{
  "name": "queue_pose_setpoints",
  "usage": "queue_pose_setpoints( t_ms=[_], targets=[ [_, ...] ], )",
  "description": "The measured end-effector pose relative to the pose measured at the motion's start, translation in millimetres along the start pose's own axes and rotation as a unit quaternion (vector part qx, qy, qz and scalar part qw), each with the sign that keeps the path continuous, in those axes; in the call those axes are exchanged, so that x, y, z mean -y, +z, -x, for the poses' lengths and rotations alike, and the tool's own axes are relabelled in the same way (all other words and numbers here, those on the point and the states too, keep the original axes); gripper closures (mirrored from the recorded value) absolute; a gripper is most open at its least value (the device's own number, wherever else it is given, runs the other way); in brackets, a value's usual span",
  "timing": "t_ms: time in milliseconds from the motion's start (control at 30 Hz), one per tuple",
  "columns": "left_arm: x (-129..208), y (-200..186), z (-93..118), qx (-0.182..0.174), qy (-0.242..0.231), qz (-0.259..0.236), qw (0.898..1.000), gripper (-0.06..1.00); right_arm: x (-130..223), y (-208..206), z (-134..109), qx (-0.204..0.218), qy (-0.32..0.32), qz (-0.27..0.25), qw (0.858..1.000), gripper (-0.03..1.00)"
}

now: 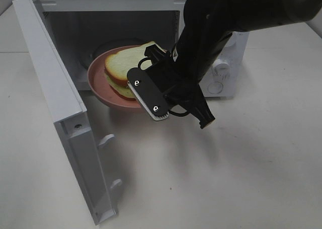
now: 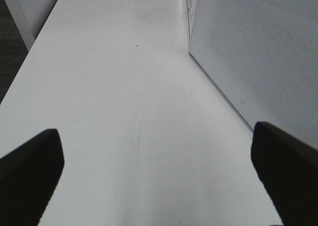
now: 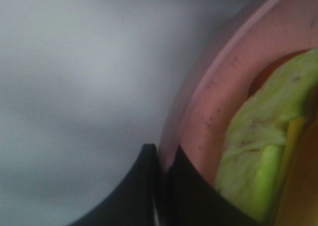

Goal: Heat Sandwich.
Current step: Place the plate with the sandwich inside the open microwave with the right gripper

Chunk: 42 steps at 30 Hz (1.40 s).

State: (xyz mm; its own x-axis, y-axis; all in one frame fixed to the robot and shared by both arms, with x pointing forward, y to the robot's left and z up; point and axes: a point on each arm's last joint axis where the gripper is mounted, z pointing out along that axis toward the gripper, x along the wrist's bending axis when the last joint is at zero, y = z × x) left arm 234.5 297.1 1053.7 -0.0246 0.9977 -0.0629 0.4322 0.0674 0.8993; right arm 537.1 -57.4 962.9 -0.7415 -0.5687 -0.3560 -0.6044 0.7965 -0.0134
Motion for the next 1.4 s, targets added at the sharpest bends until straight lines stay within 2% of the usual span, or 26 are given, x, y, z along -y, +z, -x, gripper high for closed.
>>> queue_pose_setpoints(
  t_ms=[267, 667, 933, 1400],
  targets=[
    [0, 0, 0, 0.0, 0.0, 0.0, 1.0, -0.02, 0, 7, 16, -0.008, 0.005, -0.002, 1.0, 0.94],
    [0, 0, 0, 0.0, 0.0, 0.0, 1.0, -0.02, 2, 9, 48, 0.002, 0.043, -0.019, 0.999, 0.94],
    [0, 0, 0, 0.0, 0.0, 0.0, 1.0, -0.02, 3, 18, 60, -0.007, 0.061, -0.025, 0.998, 0.94],
    [0, 0, 0, 0.0, 0.0, 0.0, 1.0, -0.02, 2, 37, 88, 0.012, 0.091, -0.028, 0.995, 0.94]
  ],
)
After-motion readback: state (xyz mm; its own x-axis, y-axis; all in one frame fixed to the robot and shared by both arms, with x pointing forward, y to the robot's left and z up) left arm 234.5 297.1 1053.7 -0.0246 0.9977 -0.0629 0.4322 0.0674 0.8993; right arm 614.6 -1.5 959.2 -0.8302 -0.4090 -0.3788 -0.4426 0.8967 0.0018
